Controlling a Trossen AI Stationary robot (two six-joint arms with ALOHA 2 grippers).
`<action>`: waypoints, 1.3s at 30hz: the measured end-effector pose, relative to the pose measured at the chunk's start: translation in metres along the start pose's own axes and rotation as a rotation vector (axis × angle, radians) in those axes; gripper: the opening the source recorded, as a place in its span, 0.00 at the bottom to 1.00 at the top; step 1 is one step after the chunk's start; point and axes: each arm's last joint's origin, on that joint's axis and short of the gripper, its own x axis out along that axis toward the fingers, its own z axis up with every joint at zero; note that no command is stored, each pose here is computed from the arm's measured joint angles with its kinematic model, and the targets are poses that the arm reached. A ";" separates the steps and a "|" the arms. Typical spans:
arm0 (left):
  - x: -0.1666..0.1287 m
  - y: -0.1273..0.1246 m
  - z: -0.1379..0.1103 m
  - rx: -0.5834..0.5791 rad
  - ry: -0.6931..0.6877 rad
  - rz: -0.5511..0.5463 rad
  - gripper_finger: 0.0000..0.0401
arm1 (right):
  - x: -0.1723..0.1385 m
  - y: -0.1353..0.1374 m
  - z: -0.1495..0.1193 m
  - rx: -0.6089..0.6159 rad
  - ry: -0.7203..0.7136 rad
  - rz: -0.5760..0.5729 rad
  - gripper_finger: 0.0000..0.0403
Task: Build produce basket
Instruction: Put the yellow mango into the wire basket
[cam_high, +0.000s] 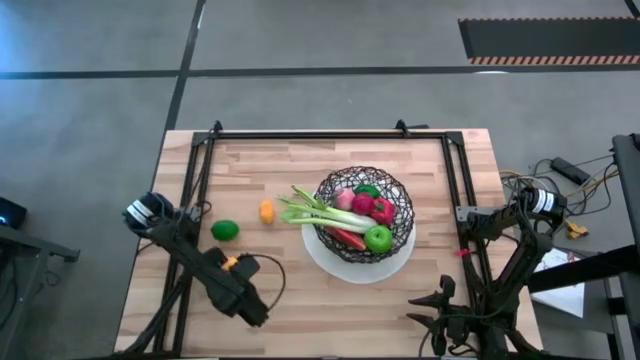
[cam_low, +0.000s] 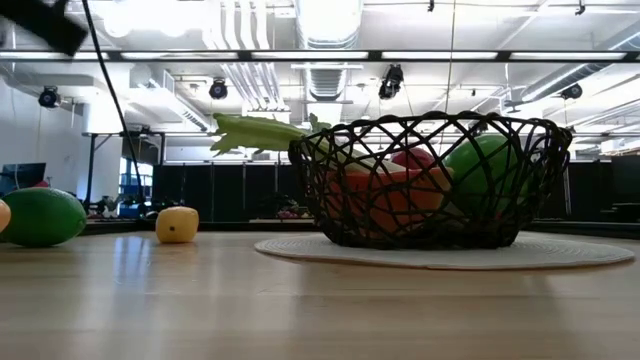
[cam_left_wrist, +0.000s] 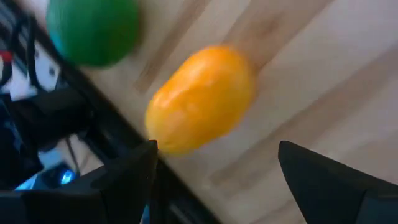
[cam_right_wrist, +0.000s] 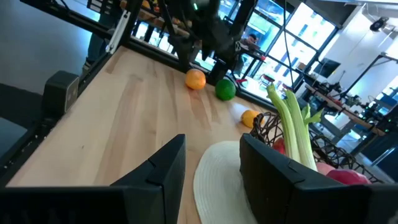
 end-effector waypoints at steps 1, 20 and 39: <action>0.008 0.004 0.000 -0.001 0.038 0.013 0.79 | 0.000 0.000 0.000 -0.004 0.000 0.000 0.34; 0.085 0.035 0.003 0.035 0.082 -0.139 0.74 | 0.001 0.000 0.000 0.016 0.000 -0.002 0.34; -0.034 -0.011 0.022 0.062 -0.239 -0.514 0.57 | 0.001 0.000 0.001 0.024 -0.001 -0.003 0.34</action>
